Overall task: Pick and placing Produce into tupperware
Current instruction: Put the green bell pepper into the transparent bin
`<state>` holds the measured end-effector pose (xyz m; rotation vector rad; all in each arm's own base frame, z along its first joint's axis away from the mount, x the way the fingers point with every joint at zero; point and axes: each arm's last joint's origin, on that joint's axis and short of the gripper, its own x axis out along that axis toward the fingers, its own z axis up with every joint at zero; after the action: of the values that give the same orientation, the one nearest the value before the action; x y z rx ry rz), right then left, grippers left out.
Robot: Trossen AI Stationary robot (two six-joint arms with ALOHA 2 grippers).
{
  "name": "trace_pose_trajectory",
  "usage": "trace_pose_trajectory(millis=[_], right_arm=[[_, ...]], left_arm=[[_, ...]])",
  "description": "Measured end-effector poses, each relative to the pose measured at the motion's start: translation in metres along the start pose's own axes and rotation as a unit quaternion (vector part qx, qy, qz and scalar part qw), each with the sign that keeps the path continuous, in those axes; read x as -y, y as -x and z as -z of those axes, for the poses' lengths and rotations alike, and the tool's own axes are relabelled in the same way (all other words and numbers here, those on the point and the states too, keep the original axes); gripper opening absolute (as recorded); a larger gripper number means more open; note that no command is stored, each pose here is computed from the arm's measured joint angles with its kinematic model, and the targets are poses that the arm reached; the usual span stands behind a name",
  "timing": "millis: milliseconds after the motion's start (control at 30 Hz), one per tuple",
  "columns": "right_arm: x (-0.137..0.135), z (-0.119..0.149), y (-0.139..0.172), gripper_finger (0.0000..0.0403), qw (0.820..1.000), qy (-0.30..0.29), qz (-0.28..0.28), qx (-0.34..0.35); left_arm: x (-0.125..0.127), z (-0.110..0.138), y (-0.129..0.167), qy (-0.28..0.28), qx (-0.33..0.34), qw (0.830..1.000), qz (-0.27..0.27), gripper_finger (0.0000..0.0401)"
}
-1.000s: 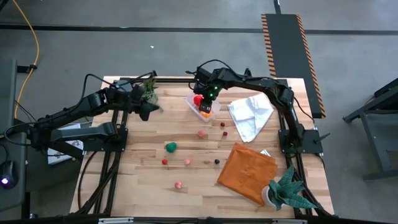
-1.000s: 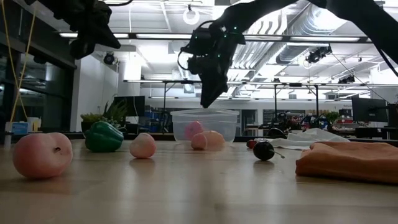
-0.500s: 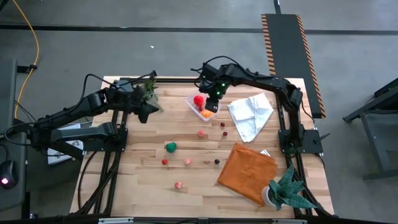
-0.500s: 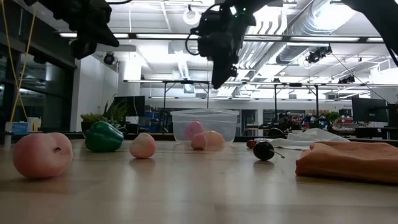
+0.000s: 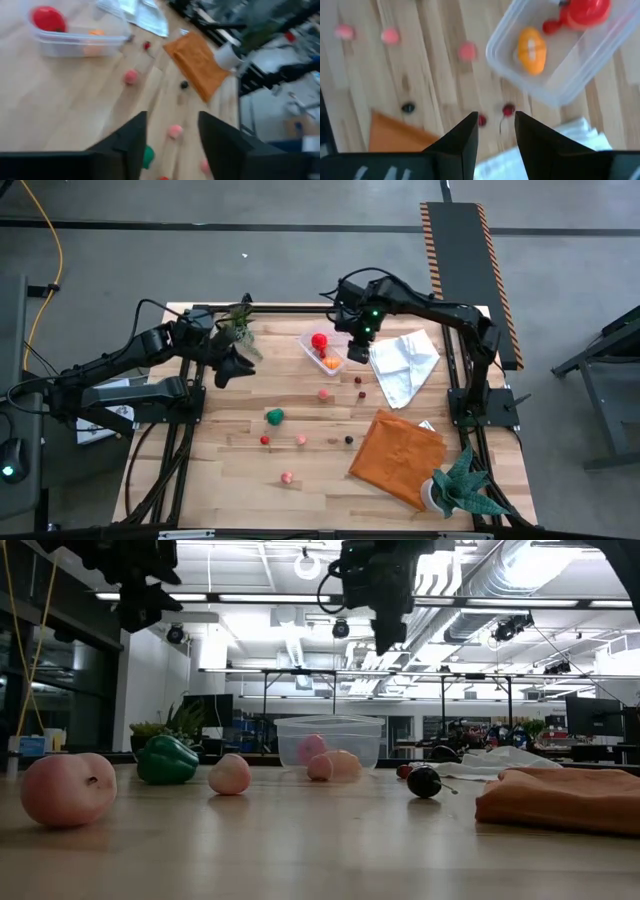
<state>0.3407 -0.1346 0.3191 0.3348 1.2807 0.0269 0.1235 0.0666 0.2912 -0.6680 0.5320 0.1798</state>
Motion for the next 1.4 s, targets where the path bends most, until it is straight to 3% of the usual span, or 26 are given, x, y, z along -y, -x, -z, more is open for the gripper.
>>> trace_pose_trajectory(millis=[167, 367, 567, 867, 1033, 1200, 1400], right_arm=[[-0.008, 0.01, 0.003, 0.0119, 0.998, 0.036, -0.009, -0.042], [-0.026, 0.017, 0.018, 0.0119, 0.995, 0.087, -0.046, -0.02], [-0.04, 0.029, 0.048, 0.0119, 0.994, 0.097, -0.041, 0.036], [-0.051, 0.054, 0.087, 0.0119, 0.99, 0.088, 0.011, 0.114], [-0.052, 0.083, 0.078, 0.0119, 0.983, 0.068, 0.015, 0.172], [-0.047, 0.126, 0.057, 0.0119, 0.976, 0.009, 0.009, 0.219], [-0.045, 0.165, 0.036, 0.0119, 0.967, -0.053, -0.016, 0.248]], left_arm=[[0.012, 0.005, -0.004, -0.025, -0.03, 0.998, 0.048, 0.0215], [0.031, 0.012, -0.012, -0.05, -0.041, 0.996, 0.06, 0.0177], [0.045, 0.017, -0.016, -0.055, -0.027, 0.997, 0.05, 0.0132], [0.056, 0.024, -0.017, -0.015, -0.036, 0.998, 0.049, 0.0155], [0.06, 0.024, -0.018, -0.018, -0.02, 0.999, 0.044, 0.0173], [0.059, 0.024, -0.018, -0.022, -0.009, 0.999, 0.031, 0.0172], [0.056, 0.025, -0.026, -0.071, -0.021, 0.997, -0.004, 0.0171]])
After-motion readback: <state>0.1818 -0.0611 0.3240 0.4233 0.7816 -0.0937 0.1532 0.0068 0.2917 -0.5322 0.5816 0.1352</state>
